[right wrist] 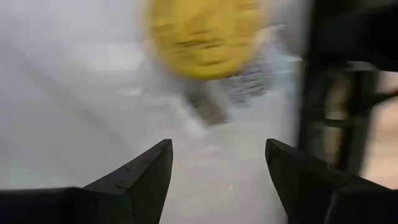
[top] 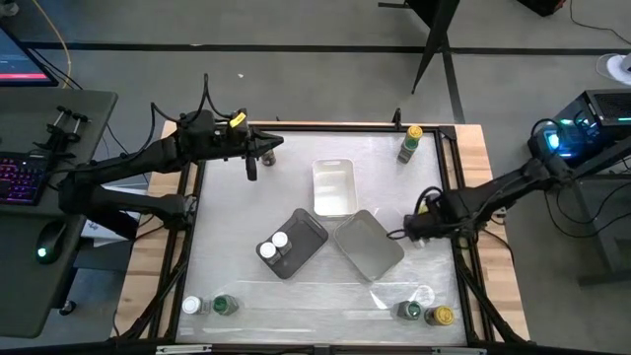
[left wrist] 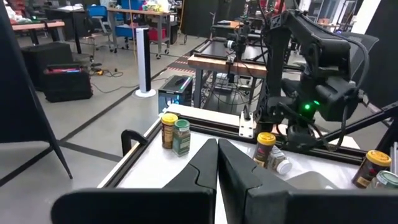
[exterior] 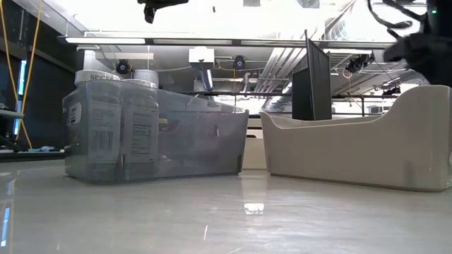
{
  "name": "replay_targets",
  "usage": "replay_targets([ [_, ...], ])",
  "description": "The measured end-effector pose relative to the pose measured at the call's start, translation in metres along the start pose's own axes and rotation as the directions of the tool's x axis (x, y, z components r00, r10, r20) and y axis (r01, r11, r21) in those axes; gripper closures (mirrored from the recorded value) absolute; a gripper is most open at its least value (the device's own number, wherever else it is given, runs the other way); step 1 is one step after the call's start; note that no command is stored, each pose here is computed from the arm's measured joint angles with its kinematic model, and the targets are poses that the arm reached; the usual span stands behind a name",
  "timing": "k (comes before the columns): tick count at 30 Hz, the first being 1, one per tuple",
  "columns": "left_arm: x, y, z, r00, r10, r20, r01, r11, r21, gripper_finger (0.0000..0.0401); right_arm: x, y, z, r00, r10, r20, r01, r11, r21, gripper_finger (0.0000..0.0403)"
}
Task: Sort spices by type
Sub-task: Put the white seasoning bottle into the black bin
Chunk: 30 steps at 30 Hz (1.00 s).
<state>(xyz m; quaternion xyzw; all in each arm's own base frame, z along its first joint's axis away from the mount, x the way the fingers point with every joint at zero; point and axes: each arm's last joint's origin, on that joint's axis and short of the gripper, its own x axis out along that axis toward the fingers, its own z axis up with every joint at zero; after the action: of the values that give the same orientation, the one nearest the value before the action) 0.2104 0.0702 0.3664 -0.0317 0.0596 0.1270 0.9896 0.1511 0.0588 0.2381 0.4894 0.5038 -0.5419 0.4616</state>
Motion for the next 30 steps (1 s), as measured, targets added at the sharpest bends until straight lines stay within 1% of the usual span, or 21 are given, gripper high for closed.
replay_targets([
  [1, 0.0, 0.0, 0.0, 1.0, 0.0, 0.0, 0.0, 1.0, 0.004, 0.0401, 0.001, -0.002, -0.002, 1.0, -0.018, 0.007, 0.018, 1.0, 0.02, 0.015],
  [4, 0.0, 0.0, 0.0, 1.0, 0.0, 0.0, 0.0, 1.0, 0.005, 0.0401, 0.006, -0.002, -0.01, 1.0, -0.007, 0.002, 0.007, 0.997, 0.079, 0.015],
  [8, 0.0, 0.0, 0.0, 1.0, 0.0, 0.0, 0.0, 1.0, 0.007, 0.0401, 0.024, -0.005, -0.012, 1.0, -0.002, 0.026, -0.003, 0.981, 0.196, 0.015],
  [11, 0.0, 0.0, 0.0, 1.0, 0.0, 0.0, 0.0, 1.0, 0.015, 0.0401, 0.039, -0.004, -0.01, 0.999, 0.018, 0.035, -0.025, 0.971, 0.239, 0.015],
  [16, 0.0, 0.0, 0.0, 1.0, 0.0, 0.0, 0.0, 1.0, 0.023, 0.0401, 0.053, -0.001, -0.003, 0.999, 0.032, 0.044, -0.043, 0.961, 0.272, 0.015],
  [23, 0.0, 0.0, 0.0, 1.0, -0.012, 0.0, 0.012, 1.0, 0.016, 0.0401, 0.056, -0.001, 0.002, 0.999, 0.02, 0.051, -0.034, 0.955, 0.294, 0.015],
  [30, 0.0, 0.0, 0.0, 1.0, -0.012, 0.0, 0.012, 1.0, 0.016, 0.0401, 0.06, 0.002, 0.005, 0.998, -0.021, 0.066, -0.001, 0.949, 0.315, 0.015],
])
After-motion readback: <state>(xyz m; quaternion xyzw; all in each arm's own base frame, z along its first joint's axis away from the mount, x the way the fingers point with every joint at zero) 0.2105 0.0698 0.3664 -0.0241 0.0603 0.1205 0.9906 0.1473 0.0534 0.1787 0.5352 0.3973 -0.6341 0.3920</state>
